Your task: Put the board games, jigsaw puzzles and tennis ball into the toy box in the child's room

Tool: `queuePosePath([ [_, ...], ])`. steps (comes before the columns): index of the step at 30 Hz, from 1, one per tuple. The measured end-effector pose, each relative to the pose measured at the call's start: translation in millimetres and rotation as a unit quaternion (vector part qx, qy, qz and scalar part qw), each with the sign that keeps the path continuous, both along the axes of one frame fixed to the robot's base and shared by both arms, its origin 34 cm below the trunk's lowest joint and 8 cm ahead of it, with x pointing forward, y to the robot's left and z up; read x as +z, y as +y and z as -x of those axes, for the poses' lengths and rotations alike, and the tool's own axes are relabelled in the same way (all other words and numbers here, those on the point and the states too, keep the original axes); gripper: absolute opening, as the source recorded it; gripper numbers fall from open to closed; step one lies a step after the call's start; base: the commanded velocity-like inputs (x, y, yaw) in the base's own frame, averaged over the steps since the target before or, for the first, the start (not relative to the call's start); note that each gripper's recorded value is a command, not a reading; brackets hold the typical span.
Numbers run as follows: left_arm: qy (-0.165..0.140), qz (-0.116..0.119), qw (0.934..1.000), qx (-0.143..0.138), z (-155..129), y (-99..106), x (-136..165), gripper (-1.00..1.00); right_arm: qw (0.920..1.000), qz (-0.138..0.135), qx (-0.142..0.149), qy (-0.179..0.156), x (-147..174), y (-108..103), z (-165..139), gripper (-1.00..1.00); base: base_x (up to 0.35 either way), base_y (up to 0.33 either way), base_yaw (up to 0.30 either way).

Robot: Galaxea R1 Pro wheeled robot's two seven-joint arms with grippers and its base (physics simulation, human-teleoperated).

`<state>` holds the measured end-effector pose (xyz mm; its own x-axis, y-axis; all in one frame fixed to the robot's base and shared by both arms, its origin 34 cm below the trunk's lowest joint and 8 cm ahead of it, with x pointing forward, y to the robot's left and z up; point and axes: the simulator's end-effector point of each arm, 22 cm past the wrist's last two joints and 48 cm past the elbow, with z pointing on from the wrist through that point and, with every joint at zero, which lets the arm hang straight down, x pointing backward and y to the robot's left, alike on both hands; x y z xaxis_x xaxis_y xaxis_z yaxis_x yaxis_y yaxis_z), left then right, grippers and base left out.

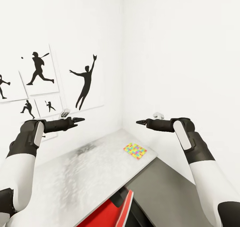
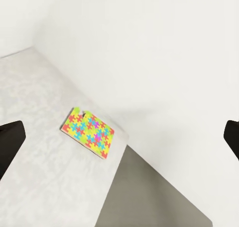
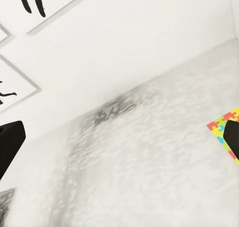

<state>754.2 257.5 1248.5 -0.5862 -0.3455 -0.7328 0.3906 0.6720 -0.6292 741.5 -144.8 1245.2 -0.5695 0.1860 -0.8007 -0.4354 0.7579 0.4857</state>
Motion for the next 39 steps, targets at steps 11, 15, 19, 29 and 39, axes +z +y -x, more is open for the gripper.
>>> queuePosePath([
  [11, 0.0, 0.0, 1.0, 0.0, 0.0, -0.5, 0.0, 1.0, 1.0, 0.0, 0.0, 0.0, -0.1, 0.0, 0.0, 1.0, 0.09, 0.041, 0.0],
  [15, 0.0, 0.0, 1.0, 0.0, 0.0, -0.6, -0.1, 1.0, 1.0, 0.0, 0.0, 0.0, 0.0, 0.0, -0.1, 1.0, 0.026, 0.011, 0.0],
  [19, 0.0, -0.001, 1.0, 0.0, -0.1, -0.2, 0.2, 1.0, 1.0, 0.0, 0.0, 0.0, 0.0, -0.2, -0.2, 1.0, 0.01, 0.004, 0.0],
  [29, -0.011, -0.004, 0.9999, 0.001, 0.3, 0.2, 7.7, 1.0, 1.0, 0.0, -0.001, 0.0, 0.1, -1.1, -0.4, 1.0, 0.002, 0.001, 0.0],
  [39, -0.013, -0.005, 0.9999, 0.001, 0.5, 0.9, 9.7, 1.0, 1.0, -0.001, -0.001, -0.001, 1.2, -1.6, -0.4, 1.0, 0.0, 0.0, 0.0],
])
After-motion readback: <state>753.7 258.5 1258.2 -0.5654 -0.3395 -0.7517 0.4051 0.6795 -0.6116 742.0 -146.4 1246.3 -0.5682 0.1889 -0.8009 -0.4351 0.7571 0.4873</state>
